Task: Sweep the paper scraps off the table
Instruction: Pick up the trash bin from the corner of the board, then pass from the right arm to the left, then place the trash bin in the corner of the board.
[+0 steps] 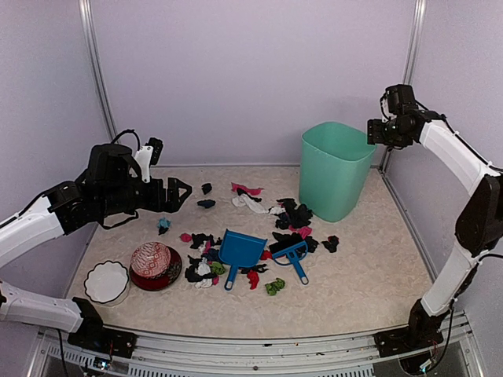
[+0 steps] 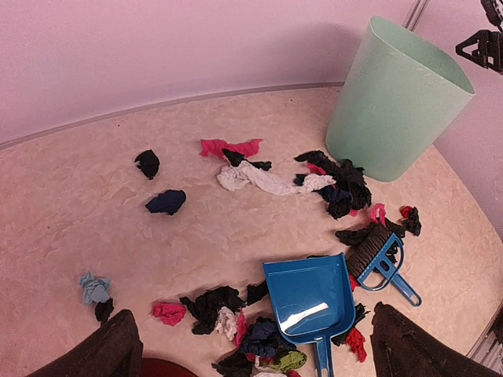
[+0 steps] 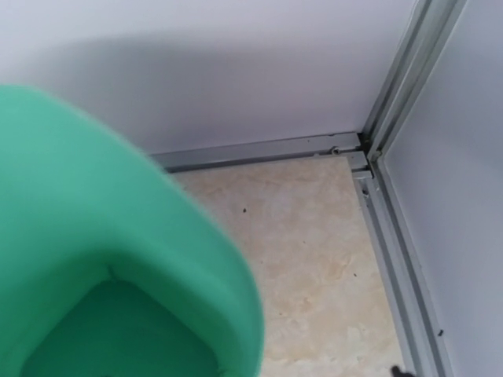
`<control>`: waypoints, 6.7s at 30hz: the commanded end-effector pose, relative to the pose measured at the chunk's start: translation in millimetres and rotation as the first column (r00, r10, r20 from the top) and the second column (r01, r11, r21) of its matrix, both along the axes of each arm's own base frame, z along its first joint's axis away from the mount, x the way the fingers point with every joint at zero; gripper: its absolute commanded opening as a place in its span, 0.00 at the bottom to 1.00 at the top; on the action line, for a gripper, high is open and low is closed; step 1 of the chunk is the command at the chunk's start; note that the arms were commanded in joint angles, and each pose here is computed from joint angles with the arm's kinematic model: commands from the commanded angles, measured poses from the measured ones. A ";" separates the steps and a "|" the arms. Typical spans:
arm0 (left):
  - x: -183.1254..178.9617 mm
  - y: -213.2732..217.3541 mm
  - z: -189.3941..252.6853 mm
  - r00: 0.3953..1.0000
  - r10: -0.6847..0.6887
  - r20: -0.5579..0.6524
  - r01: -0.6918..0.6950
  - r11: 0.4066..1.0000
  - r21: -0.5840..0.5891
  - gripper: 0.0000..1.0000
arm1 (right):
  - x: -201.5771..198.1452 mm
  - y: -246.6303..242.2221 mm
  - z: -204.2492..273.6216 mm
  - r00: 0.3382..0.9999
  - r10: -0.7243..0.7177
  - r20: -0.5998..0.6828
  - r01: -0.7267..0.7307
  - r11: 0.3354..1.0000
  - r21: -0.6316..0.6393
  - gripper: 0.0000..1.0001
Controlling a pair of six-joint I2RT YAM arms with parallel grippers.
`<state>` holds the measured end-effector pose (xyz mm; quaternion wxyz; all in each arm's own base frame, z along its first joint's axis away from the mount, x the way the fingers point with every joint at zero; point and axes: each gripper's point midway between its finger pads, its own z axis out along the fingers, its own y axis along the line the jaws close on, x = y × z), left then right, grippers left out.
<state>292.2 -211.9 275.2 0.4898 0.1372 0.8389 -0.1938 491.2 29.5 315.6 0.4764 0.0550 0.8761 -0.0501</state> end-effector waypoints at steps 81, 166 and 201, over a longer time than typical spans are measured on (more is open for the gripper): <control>-26.8 -112.0 113.2 0.959 -0.253 0.125 0.273 0.946 -0.174 0.99 | -88.3 129.9 92.4 0.951 0.201 0.234 -0.168 0.974 -0.153 0.00; 65.5 -155.3 68.6 0.997 -0.072 0.001 0.071 0.992 -0.101 0.00 | -193.1 248.3 150.0 0.832 0.368 0.415 -0.266 0.921 -0.283 0.56; 108.2 111.9 85.7 0.876 0.481 -0.015 -0.480 0.875 0.065 0.00 | -124.5 165.0 -4.9 0.917 0.392 0.074 -0.397 0.915 0.077 0.94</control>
